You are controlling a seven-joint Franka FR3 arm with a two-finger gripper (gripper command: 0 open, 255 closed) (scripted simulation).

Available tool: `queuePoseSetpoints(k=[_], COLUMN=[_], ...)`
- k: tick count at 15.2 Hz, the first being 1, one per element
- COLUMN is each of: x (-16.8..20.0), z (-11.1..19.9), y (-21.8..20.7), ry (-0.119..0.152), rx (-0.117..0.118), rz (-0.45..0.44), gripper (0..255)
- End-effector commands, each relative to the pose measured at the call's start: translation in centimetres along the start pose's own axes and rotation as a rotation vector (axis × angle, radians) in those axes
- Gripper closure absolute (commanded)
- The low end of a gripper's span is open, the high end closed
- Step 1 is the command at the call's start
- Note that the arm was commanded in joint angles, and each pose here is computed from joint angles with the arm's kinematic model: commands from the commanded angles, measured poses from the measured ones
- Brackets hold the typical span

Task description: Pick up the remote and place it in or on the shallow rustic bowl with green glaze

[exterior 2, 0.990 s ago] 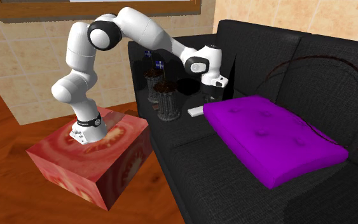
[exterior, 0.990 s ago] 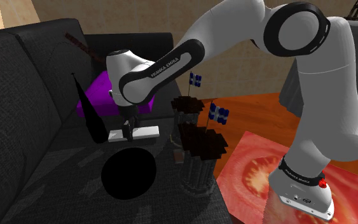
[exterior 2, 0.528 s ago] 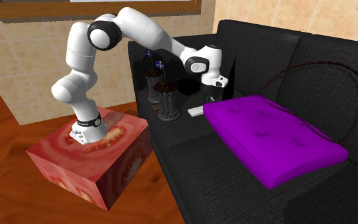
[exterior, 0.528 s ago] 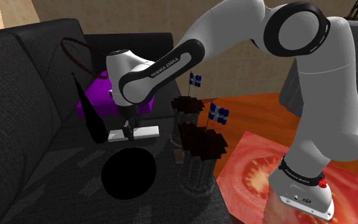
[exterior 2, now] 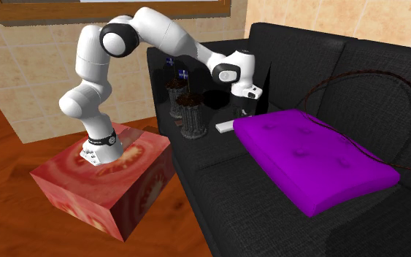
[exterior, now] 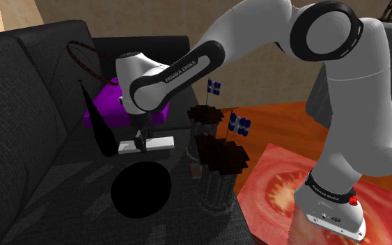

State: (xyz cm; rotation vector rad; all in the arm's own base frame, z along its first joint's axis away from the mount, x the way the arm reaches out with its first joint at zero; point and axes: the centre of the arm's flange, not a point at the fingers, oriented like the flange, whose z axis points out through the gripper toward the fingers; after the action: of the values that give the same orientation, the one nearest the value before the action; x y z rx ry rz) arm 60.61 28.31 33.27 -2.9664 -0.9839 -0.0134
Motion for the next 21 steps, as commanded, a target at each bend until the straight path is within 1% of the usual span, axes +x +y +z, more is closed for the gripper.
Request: queuePoseSetpoints(k=[1, 21], x=[0.0, 0.2], z=[-0.9, -11.5], y=[-0.1, -0.2], ry=[0.000, 0.000], rx=[0.000, 0.000], rz=[0.000, 0.000], gripper=[255, 255])
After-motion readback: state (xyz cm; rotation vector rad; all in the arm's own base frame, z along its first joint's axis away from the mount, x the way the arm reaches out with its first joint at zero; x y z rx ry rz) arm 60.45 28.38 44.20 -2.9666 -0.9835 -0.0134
